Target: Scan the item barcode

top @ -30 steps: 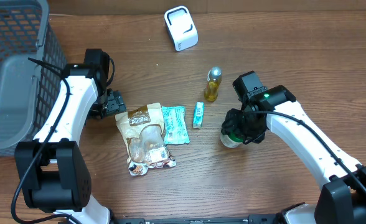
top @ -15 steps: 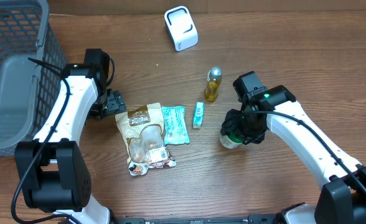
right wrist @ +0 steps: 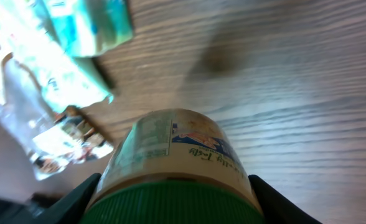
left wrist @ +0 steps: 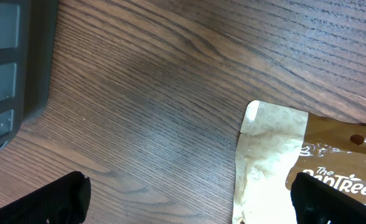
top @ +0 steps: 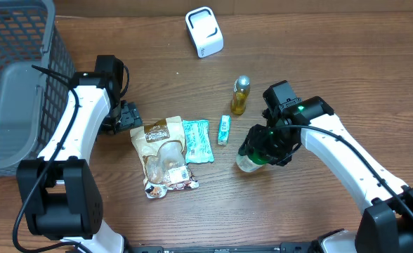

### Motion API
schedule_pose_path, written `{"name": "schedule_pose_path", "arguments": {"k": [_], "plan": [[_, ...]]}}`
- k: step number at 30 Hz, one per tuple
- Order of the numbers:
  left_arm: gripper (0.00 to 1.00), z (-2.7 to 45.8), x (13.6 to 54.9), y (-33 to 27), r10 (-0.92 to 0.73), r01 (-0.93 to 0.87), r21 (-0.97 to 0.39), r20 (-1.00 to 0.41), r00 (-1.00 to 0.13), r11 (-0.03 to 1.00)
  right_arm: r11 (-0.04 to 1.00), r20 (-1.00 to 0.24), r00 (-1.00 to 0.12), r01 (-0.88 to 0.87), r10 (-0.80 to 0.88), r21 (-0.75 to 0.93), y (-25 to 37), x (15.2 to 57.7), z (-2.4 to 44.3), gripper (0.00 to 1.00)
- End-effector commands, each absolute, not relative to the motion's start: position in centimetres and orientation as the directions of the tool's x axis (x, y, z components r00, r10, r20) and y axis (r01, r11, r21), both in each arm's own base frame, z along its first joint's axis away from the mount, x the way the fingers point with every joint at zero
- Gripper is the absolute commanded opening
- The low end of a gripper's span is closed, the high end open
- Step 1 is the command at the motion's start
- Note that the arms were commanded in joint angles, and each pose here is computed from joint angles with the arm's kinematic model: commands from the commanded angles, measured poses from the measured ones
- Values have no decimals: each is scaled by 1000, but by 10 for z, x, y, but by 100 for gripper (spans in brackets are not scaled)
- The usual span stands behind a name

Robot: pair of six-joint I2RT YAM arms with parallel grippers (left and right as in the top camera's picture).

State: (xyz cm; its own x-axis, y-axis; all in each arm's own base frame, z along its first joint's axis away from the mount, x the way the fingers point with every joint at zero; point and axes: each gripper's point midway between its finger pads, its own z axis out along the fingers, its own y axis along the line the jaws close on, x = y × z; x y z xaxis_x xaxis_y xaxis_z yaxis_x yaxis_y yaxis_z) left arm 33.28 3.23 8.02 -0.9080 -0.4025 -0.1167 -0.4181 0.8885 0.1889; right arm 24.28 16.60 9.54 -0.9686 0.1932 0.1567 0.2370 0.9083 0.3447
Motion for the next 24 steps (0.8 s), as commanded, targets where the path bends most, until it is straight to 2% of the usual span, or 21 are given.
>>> {"name": "schedule_pose_path", "arguments": {"k": [1, 8, 9, 10, 14, 17, 20, 24], "plan": [[99, 76, 331, 37, -410, -425, 213, -113, -905, 880, 855, 163, -974, 216, 156, 471, 187, 244, 122, 43], [100, 76, 331, 37, -411, -426, 212, -113, -905, 880, 801, 224, -968, 225, 117, 555, 204, 236, 133, 43], [99, 76, 331, 37, -410, -425, 213, -113, -905, 880, 788, 236, -966, 228, 108, 572, 207, 234, 136, 50], [99, 76, 331, 37, -410, -425, 213, -113, -905, 880, 780, 243, -965, 230, 102, 582, 209, 233, 138, 52], [100, 76, 331, 37, -410, -425, 213, -113, -905, 880, 732, 283, -957, 241, 69, 637, 219, 227, 148, 52], [100, 76, 331, 37, -410, -425, 213, -113, -905, 880, 679, 322, -946, 258, 34, 687, 229, 222, 159, 40], [99, 76, 331, 37, -410, -425, 213, -113, -905, 880, 608, 365, -931, 280, -18, 743, 239, 215, 175, 34], [100, 76, 331, 37, -411, -426, 212, -113, -905, 880, 554, 476, -879, 396, -1, 732, 246, 209, 187, 34]]}}
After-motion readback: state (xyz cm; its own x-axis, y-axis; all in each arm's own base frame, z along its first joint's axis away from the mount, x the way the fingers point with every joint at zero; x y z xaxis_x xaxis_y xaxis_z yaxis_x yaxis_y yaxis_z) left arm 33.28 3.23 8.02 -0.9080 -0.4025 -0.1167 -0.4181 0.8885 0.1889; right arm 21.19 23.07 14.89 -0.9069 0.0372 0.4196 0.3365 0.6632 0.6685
